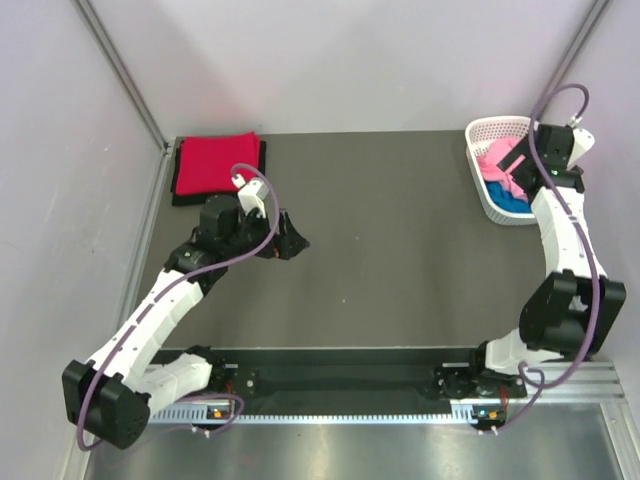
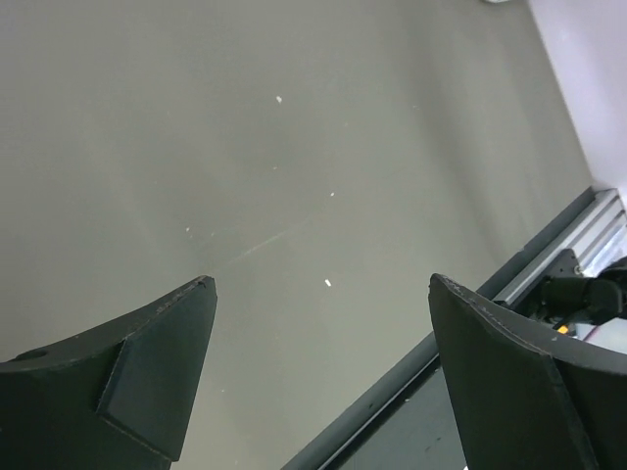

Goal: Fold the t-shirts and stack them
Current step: Grab the tshirt from the pile

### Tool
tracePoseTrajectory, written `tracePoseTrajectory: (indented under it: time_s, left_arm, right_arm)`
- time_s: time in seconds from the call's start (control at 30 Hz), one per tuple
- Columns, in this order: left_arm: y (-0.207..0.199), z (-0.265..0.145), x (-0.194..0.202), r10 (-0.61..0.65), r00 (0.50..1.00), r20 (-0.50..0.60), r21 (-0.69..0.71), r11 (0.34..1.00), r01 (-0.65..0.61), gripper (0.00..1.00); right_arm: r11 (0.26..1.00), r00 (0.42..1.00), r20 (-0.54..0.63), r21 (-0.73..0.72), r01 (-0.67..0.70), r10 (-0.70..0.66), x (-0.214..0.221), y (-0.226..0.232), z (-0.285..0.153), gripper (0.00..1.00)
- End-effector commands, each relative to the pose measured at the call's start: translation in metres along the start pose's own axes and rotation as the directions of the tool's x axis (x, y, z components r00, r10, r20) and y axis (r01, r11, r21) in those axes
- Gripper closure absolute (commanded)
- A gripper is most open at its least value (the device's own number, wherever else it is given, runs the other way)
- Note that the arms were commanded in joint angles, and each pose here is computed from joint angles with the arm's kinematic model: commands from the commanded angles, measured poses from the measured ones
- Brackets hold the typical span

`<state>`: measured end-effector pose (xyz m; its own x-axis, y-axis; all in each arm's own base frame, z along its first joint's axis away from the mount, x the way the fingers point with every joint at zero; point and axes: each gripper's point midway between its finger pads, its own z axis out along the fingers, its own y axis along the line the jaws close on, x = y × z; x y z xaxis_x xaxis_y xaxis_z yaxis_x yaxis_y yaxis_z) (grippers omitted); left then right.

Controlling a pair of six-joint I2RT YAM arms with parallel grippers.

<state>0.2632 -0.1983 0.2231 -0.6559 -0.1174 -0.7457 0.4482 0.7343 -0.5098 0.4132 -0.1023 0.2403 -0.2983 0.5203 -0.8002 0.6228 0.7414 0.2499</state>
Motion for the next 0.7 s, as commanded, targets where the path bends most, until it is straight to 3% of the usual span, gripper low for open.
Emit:
tracePoseTrajectory:
  time_s: [0.0,0.23,0.5,0.57,0.63,0.67]
  left_arm:
    - [0.002,0.002,-0.012,0.056,0.998,0.042,-0.012,0.998,-0.055,0.07]
    - [0.004,0.001,-0.01,0.061,0.997,0.044,-0.02,0.998,-0.061,0.07]
    - [0.01,0.002,-0.011,0.065,0.997,0.038,-0.048,0.997,-0.063,0.07]
    - [0.01,0.002,-0.011,0.065,0.997,0.037,-0.048,0.997,-0.064,0.07]
    - [0.011,0.005,-0.009,0.063,0.998,0.027,-0.05,0.997,-0.062,0.07]
    - [0.012,0.004,-0.01,0.062,0.998,0.028,-0.053,0.997,-0.061,0.07]
  right_arm:
    - [0.996,0.998,0.038,-0.063,-0.055,0.057,-0.028,0.009,0.023,0.13]
    - [0.984,0.984,-0.047,-0.042,-0.172,0.17,-0.013,-0.009,0.097,0.19]
    - [0.968,0.965,-0.088,-0.035,-0.25,0.247,0.007,-0.025,0.149,0.25]
    - [0.964,0.96,-0.102,-0.03,-0.265,0.26,0.012,-0.029,0.157,0.34]
    - [0.96,0.958,-0.095,-0.047,-0.277,0.272,0.008,-0.029,0.16,0.59]
    - [0.959,0.958,-0.087,-0.052,-0.278,0.273,0.004,-0.029,0.16,0.64]
